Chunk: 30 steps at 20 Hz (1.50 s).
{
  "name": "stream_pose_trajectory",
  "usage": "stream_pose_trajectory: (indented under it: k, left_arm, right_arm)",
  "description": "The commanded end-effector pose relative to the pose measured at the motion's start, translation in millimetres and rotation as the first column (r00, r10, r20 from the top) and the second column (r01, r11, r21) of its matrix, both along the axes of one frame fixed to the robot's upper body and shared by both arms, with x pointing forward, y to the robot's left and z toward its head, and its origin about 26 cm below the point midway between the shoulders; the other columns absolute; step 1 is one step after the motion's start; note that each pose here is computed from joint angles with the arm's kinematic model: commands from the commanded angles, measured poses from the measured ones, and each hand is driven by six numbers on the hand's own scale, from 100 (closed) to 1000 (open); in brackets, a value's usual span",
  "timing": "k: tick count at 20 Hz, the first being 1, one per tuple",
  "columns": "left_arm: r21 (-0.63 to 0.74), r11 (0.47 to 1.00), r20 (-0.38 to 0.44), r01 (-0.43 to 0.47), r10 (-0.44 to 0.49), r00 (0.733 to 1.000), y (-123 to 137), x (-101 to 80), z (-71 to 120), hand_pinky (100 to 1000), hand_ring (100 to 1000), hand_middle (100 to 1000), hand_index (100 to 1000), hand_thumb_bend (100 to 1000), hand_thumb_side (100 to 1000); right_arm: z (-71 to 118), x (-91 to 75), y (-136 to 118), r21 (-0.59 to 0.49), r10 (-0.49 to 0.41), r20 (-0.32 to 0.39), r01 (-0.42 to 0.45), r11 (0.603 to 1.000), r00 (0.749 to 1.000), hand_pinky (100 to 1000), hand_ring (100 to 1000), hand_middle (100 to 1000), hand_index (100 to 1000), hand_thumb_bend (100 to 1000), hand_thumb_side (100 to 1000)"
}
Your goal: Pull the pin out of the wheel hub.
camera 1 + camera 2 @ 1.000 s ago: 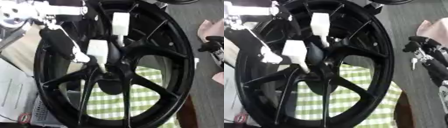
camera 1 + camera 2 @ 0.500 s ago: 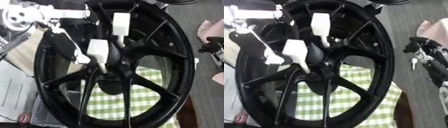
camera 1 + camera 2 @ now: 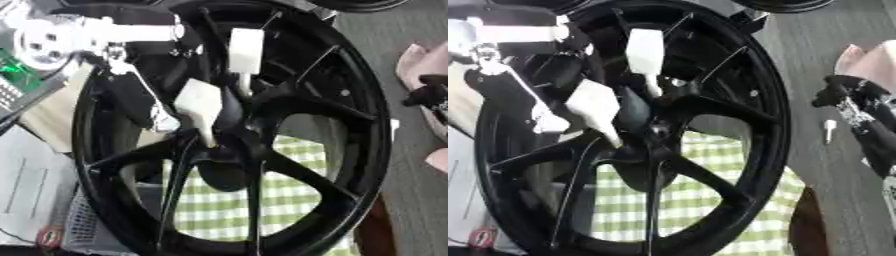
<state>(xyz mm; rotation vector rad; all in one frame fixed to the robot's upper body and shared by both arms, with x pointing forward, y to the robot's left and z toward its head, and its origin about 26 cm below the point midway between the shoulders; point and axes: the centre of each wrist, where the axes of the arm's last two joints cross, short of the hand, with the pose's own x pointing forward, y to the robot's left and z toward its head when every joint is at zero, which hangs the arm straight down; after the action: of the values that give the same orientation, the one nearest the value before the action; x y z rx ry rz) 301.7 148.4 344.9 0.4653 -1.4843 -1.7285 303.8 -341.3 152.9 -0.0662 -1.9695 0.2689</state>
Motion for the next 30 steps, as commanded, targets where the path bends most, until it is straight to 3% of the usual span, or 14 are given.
stream_pose_trajectory:
  k: [1,5,10,17,18,21,22,24,25,26,28,30]
  left_arm:
    - [-0.02,0.996,-0.032,-0.09,0.089,0.995,21,-13.8,22.0,635,473,244,382,326,100]
    - [-0.093,0.985,0.066,-0.144,0.15,0.986,47,-20.4,35.2,626,464,230,370,352,100]
    - [-0.205,0.941,0.15,-0.268,0.301,0.942,89,-12.0,50.4,614,455,214,357,378,100]
    - [-0.37,0.886,0.197,-0.279,0.369,0.908,131,-19.0,64.7,614,455,214,357,378,100]
    - [-0.383,0.878,0.196,-0.288,0.382,0.903,135,-19.8,64.9,594,471,237,399,382,100]
    - [-0.431,0.796,0.177,-0.426,0.537,0.825,165,-13.5,63.7,604,491,285,449,408,100]
    - [-0.459,0.751,0.148,-0.475,0.592,0.792,176,-7.7,58.0,626,537,360,522,490,208]
    - [-0.505,0.644,0.085,-0.575,0.7,0.709,200,2.7,44.6,653,579,417,580,555,300]
    - [-0.521,0.585,0.052,-0.622,0.749,0.661,213,7.0,37.0,714,743,605,756,717,558]
    - [-0.532,0.522,0.018,-0.666,0.794,0.608,226,10.7,28.6,729,784,672,785,760,598]
    - [-0.545,0.407,-0.039,-0.733,0.861,0.507,251,16.2,9.8,727,789,684,783,774,607]
    - [-0.567,0.329,-0.066,-0.755,0.895,0.44,274,17.4,-2.4,713,769,648,749,764,620]
  right_arm:
    - [4.6,-1.2,-3,-0.003,-0.01,0.015,0.01,1.0,1.0,966,675,604,768,331,493]
    - [6.5,-3.1,-7,-0.007,-0.024,0.025,0.024,1.0,0.999,966,675,604,769,331,492]
    - [6.4,-5.6,-12,-0.013,-0.044,0.026,0.045,0.999,0.999,966,675,604,769,330,493]
    - [8.8,-4.5,-10,-0.02,-0.036,0.032,0.036,0.999,0.999,966,675,604,769,330,493]
    - [8.6,-4.9,-11,-0.017,-0.04,0.035,0.041,0.999,0.999,965,674,603,768,331,491]
    - [6.8,-9.7,-21,0.009,-0.108,0.05,0.108,0.994,0.993,966,674,603,769,330,492]
    - [5.7,-11.5,-24,0.015,-0.129,0.051,0.128,0.992,0.99,966,674,603,769,330,492]
    - [4.9,-12.7,-25,0.02,-0.143,0.05,0.142,0.99,0.989,966,675,604,769,330,491]
    - [4.1,-12.4,-24,0.023,-0.141,0.046,0.14,0.99,0.989,966,675,604,770,333,485]
    - [3.6,-11.9,-22,0.026,-0.137,0.043,0.136,0.99,0.99,966,675,604,770,333,487]
    - [2.9,-10.6,-20,0.026,-0.126,0.038,0.125,0.992,0.991,966,675,604,771,331,491]
    - [2.8,-9.9,-18,0.024,-0.117,0.036,0.116,0.993,0.992,966,675,604,771,328,492]
